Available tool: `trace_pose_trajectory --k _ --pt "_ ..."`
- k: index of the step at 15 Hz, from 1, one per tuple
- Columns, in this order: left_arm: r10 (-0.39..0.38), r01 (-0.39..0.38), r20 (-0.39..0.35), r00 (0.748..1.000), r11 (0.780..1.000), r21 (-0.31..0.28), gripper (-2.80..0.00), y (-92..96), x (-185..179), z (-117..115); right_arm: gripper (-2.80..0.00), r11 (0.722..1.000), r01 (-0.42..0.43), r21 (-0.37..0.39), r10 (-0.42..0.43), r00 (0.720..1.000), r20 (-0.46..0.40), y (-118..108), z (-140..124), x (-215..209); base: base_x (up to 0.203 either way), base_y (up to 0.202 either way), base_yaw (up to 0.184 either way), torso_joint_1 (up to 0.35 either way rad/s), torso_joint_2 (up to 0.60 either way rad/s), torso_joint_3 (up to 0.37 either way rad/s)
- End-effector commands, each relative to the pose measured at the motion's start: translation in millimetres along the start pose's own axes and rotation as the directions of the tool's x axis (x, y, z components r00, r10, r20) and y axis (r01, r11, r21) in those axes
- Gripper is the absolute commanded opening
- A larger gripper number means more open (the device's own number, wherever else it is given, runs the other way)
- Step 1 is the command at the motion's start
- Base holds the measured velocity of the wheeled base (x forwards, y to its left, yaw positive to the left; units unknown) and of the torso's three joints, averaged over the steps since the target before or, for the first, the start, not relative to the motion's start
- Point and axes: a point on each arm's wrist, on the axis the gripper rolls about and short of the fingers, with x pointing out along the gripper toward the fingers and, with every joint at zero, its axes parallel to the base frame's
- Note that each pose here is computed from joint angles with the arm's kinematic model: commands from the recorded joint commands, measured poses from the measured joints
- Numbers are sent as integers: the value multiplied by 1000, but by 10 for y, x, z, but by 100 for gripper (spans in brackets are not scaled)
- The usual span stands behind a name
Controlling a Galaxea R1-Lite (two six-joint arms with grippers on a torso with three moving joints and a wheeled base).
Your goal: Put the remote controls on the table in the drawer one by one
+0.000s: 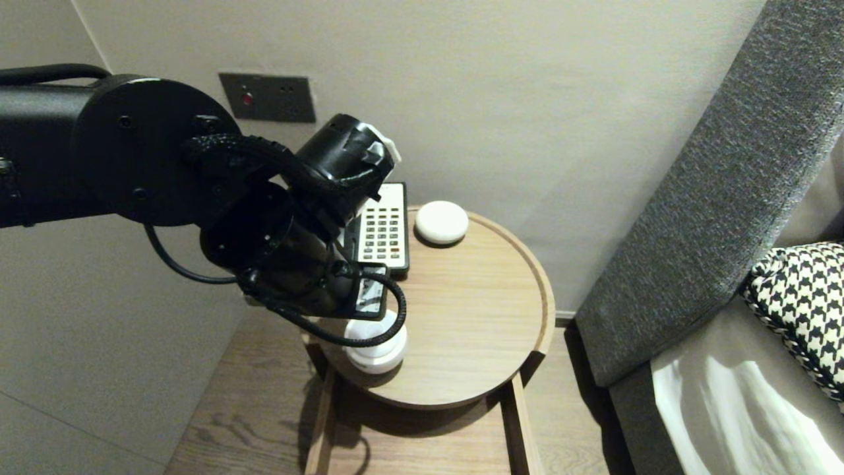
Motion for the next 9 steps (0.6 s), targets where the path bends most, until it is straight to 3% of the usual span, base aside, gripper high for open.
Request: trace_pose_trajectory --k 1,9 --pt "22 -21 -42 999 1000 14 0 -43 122 -41 -280 1000 1 -1 -1 999 -39 -2 -113 20 0 0 0 0 0 0" --pt "57 -55 -108 993 998 22 0 -159 387 -91 -280 1000 1 -1 -1 999 -39 -2 -113 20 0 0 0 0 0 0"
